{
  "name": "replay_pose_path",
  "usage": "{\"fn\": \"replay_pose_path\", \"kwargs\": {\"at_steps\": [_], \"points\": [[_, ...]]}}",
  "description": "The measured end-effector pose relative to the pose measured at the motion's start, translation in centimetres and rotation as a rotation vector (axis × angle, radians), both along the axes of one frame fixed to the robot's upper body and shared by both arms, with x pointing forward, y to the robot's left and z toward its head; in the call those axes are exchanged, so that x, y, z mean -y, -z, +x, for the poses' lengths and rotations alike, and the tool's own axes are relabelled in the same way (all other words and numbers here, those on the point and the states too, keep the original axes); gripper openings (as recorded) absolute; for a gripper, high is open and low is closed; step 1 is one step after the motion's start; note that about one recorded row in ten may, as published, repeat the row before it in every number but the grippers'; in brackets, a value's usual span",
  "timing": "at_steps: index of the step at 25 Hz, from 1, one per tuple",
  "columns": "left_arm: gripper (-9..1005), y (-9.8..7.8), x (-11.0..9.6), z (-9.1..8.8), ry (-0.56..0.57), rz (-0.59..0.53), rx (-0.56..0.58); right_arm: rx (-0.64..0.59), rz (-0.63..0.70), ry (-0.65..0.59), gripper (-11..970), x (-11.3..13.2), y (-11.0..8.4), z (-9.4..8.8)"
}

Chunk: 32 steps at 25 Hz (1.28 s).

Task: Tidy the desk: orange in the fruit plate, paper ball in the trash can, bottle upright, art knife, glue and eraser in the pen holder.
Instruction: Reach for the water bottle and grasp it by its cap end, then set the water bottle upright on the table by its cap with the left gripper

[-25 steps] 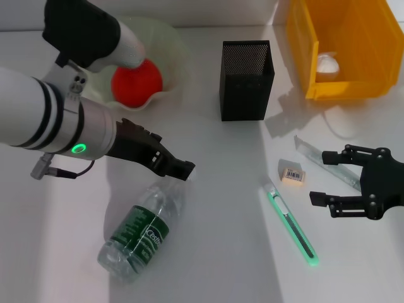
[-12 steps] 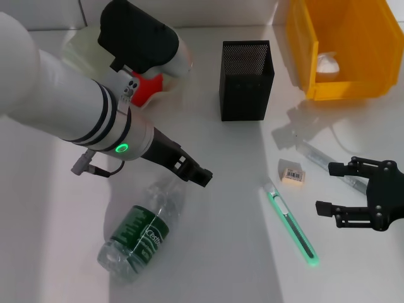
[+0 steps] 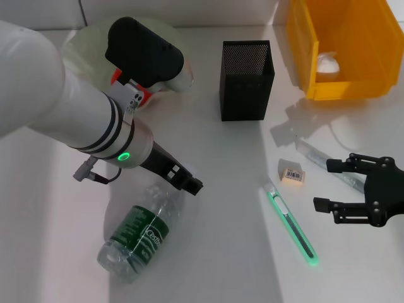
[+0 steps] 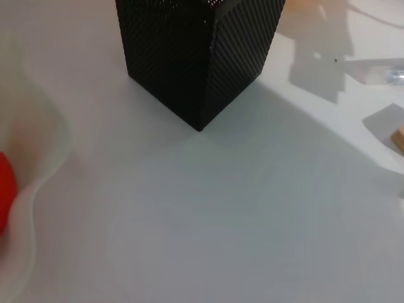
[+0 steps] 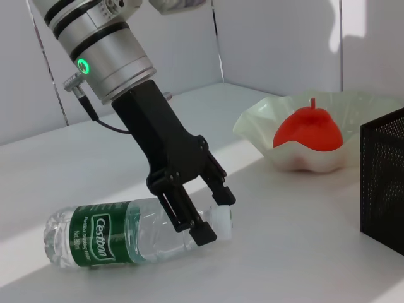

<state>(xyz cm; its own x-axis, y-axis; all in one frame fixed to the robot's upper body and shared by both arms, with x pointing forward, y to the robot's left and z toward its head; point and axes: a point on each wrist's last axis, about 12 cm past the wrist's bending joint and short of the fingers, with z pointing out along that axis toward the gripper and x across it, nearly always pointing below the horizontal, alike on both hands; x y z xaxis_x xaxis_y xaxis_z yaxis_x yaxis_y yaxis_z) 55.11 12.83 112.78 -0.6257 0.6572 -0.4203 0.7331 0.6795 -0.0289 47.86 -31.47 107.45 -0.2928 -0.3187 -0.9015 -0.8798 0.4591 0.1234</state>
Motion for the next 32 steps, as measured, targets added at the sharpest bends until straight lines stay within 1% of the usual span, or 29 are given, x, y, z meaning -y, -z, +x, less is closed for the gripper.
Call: {"fn": "replay_pose_path", "kwargs": {"at_steps": [2,13,19,24,27,29,32], "points": [[825,0.1,0.0,0.1,0.0,0.005,-0.004,0.001,0.0,-0.001,832,0.0,-0.1,0.1],[741,0.2,0.2,0.5,0.01,0.023,0.004,-0.011,0.002,0.006,831,0.1,-0.1,0.3],[730,0.4,0.4,0.5,0.027,0.044,-0.01,-0.023,0.007,0.017,832,0.3,0.0,0.3],[581,0.3,0.6,0.4,0.047,0.054,-0.012,-0.026,0.008,0.018,832,0.3,0.0,0.4],[461,-0.2,1.2,0.1,0.122,0.068,0.027,-0.027,0.009,0.021,831,0.3,0.0,0.3],[461,-0.3,1.2,0.0,0.133,0.071,0.037,-0.028,0.01,0.027,831,0.5,0.0,0.3],[462,-0.9,0.9,0.0,0.153,0.071,0.08,-0.027,0.017,0.04,831,0.8,-0.1,0.1]]}}
